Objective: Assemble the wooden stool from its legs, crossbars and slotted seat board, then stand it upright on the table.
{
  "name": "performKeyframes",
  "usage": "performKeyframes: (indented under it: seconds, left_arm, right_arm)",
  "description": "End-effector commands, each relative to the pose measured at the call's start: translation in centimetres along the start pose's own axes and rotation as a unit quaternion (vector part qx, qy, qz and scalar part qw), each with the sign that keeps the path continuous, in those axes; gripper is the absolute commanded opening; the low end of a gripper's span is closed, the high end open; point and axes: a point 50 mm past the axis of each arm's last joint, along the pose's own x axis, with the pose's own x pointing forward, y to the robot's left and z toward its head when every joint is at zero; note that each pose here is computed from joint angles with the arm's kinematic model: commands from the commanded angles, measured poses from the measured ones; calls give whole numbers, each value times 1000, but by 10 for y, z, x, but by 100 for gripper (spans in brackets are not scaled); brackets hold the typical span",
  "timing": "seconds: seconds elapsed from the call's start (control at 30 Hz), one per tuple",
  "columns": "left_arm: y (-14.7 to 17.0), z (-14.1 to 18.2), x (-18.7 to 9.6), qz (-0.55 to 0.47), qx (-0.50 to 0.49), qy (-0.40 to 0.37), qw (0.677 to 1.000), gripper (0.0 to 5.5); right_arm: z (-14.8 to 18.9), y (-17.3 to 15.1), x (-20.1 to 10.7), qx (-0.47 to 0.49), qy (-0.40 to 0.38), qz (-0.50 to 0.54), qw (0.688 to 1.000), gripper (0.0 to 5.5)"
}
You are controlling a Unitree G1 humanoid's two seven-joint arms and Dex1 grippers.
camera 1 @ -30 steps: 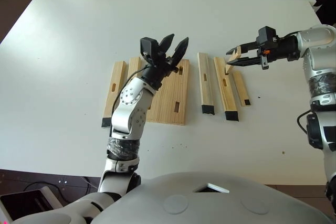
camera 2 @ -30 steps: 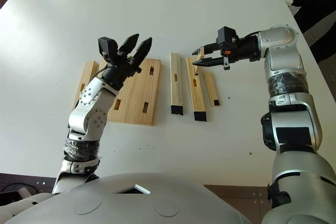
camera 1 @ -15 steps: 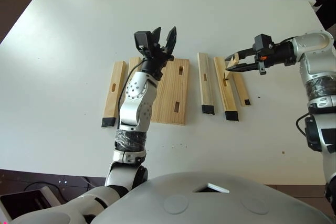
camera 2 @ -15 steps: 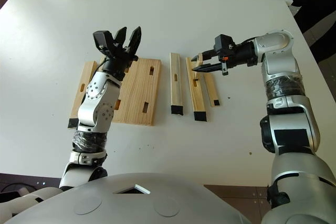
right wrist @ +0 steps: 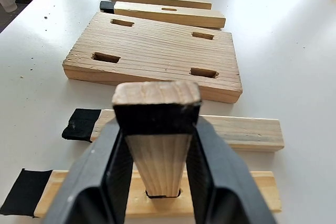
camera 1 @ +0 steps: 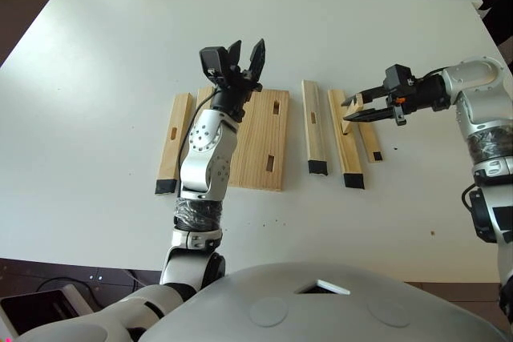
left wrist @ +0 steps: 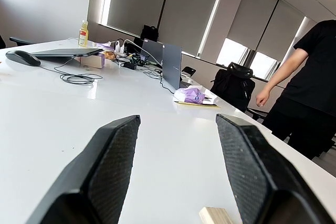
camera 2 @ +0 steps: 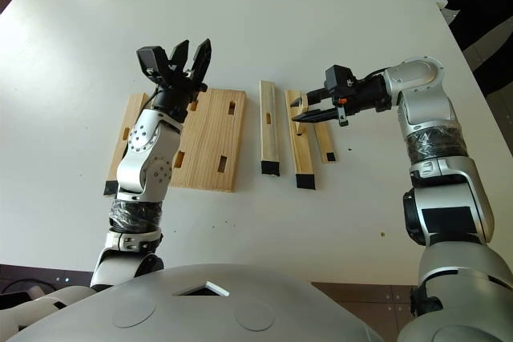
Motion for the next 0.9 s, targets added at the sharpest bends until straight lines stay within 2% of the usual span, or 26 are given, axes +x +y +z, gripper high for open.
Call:
performKeyframes:
  seconds: [0.03, 0.27, 0.73, 0.77, 0.9]
  left_arm:
    - [-3, -1, 0, 1, -13, -1, 1000, 268]
    - [-3, 0, -1, -3, -10, 3, 1000, 268]
    - [-2, -3, -3, -8, -5, 12, 1000, 268]
    - [-1, -3, -3, -9, -4, 14, 1000, 268]
    - [5, -7, -6, 8, -2, 16, 1000, 268]
  right_arm:
    - [-15, 4, -1, 32, 7, -15, 999, 131]
    - [-38, 19, 11, 47, 40, -3, 998, 131]
    - [-39, 16, 15, 52, 23, -25, 998, 131]
    - [-36, 15, 14, 49, 15, -29, 998, 167]
    - [-22, 3, 11, 38, -10, -49, 998, 227]
